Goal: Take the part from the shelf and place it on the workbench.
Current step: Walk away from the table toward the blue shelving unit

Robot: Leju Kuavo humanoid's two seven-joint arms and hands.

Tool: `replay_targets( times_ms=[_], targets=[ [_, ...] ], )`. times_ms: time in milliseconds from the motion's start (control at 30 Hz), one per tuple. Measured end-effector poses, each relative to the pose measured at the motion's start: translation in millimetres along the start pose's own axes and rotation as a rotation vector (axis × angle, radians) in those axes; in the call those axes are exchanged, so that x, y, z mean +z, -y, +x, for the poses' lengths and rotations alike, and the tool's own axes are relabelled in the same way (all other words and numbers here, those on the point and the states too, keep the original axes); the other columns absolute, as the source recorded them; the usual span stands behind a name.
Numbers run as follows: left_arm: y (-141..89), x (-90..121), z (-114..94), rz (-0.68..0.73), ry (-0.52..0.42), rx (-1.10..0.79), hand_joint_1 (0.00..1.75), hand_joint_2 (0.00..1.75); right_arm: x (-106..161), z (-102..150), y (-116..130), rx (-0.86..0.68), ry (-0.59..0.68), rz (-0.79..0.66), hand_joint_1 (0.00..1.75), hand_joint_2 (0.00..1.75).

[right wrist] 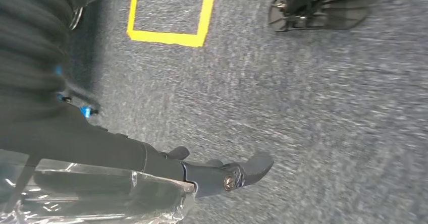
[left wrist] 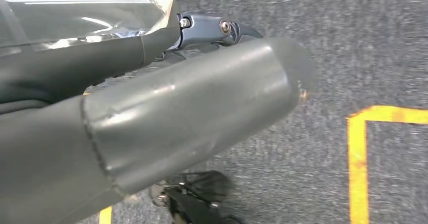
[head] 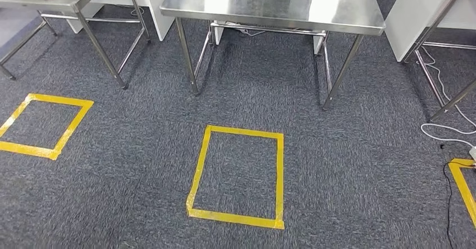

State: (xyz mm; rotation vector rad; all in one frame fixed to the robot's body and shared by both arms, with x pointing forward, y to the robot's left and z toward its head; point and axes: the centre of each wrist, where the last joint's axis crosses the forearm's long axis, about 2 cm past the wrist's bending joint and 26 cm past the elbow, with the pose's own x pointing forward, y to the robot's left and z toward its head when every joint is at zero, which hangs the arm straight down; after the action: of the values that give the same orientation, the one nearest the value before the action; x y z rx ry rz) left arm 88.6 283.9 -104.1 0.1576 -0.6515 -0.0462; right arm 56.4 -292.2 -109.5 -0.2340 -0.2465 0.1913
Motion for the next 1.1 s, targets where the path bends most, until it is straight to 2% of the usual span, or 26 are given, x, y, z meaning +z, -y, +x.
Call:
replay_targets(
  times_ms=[300, 1100],
  targets=[
    [1.7, -0.4, 1.6, -0.003, 0.025, 0.002, 0.0, 0.0, 0.2, -1.5, -0.2, 0.004, 0.004, -0.001, 0.0, 1.75],
    [4.3, 0.8, 0.1, -0.014, 0.014, -0.006, 0.0, 0.0, 0.8, -4.7, -0.8, -0.028, -0.005, -0.035, 0.0, 1.75]
  ],
)
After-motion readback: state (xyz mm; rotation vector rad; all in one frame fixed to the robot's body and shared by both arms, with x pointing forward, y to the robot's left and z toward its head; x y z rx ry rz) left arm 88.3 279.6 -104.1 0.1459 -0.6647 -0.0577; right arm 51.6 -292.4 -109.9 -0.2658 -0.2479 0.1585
